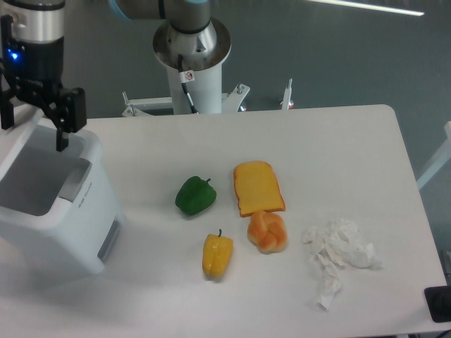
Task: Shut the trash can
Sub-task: 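Push the bin lid down over the opening with the gripper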
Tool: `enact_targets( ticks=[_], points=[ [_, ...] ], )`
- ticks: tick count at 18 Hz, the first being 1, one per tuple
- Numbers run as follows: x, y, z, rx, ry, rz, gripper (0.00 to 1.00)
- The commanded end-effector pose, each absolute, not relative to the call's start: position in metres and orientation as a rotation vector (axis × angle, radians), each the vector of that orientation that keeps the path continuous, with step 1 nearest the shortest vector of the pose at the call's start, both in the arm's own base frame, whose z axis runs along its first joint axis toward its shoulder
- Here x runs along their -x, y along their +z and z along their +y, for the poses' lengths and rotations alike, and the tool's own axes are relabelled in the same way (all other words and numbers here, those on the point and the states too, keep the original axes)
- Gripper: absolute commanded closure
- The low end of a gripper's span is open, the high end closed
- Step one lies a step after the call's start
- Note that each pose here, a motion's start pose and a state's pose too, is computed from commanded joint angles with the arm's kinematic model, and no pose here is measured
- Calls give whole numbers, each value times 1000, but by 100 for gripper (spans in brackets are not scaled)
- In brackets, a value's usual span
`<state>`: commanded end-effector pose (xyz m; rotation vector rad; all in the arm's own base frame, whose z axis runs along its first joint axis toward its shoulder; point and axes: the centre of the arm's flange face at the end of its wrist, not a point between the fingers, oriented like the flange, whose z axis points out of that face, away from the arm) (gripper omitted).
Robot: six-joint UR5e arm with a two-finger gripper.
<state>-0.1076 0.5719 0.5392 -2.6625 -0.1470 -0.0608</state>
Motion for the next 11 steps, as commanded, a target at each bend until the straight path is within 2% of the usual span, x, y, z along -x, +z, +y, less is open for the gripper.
enact_targets(
  ticks=[11],
  points=[
    [125,514,584,2690,-20,-183,0]
  ],
)
